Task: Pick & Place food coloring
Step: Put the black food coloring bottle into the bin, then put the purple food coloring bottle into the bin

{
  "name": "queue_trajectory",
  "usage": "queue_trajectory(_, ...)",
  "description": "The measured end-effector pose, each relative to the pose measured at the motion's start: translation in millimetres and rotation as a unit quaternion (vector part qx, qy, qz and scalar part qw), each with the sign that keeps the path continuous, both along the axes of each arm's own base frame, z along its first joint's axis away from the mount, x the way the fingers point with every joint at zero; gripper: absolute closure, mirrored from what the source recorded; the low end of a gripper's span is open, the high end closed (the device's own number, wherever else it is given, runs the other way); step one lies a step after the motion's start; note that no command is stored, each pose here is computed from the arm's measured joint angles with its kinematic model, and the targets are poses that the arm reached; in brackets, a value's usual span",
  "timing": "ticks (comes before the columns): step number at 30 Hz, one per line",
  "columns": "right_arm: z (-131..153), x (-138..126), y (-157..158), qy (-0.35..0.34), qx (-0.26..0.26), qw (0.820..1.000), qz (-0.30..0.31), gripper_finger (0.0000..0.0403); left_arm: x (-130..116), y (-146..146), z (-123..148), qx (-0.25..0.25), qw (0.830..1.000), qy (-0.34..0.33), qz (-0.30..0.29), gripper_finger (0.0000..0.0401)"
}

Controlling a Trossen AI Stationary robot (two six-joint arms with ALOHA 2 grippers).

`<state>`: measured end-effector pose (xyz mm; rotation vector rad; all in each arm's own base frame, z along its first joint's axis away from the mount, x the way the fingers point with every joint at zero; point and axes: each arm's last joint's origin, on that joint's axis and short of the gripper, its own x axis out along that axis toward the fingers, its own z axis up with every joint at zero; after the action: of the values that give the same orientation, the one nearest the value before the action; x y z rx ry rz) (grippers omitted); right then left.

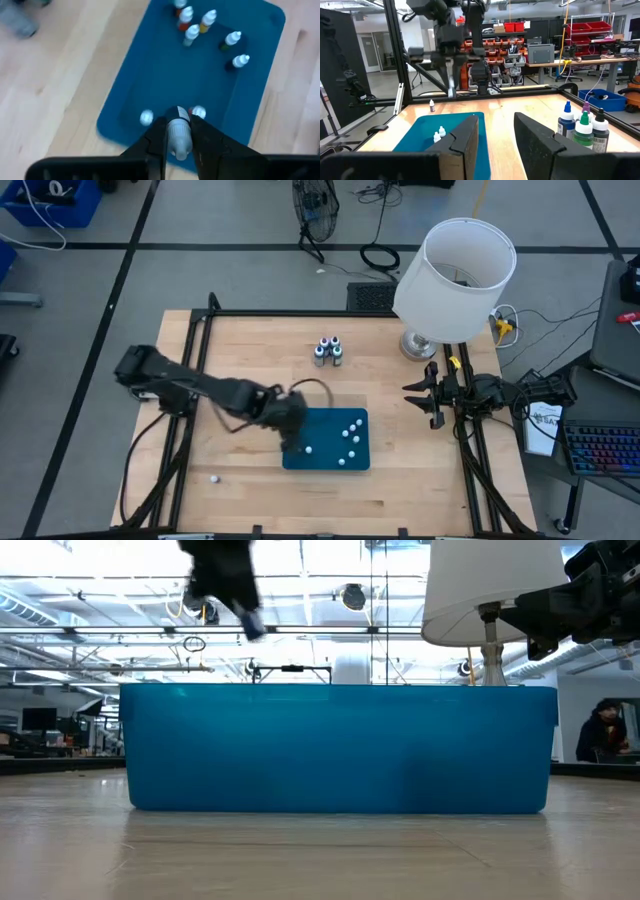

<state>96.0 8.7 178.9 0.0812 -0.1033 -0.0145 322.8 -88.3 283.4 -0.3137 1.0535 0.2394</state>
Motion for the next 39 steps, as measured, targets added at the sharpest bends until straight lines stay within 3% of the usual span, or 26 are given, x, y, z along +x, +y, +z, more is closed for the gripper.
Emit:
queue_trajectory(8, 0, 0, 0, -0.001, 0.0, 1.0, 0.0, 0.0289, 71, 1, -49, -0.011, 0.99, 0.064, -0.126, 0.0337)
queue_trajectory(13, 0, 0, 0, 0.0, 0.0, 1.0, 0.0, 0.0289, 95, -6, -82, -0.022, 0.982, 0.1, -0.162, 0.0337)
queue_trajectory(20, 0, 0, 0, 0.0, 0.0, 1.0, 0.0, 0.0289, 99, -7, -110, -0.02, 0.98, 0.143, -0.137, 0.0338)
queue_trajectory(28, 0, 0, 0, 0.0, 0.0, 1.0, 0.0, 0.0289, 100, -10, -117, -0.016, 0.98, 0.15, -0.132, 0.0332)
queue_trajectory(35, 0, 0, 0, 0.0, 0.0, 1.0, 0.0, 0.0289, 100, -10, -117, -0.019, 0.98, 0.149, -0.127, 0.0234)
queue_trajectory(39, 0, 0, 0, 0.0, 0.0, 1.0, 0.0, 0.0289, 100, -10, -116, -0.02, 0.981, 0.148, -0.126, 0.02)
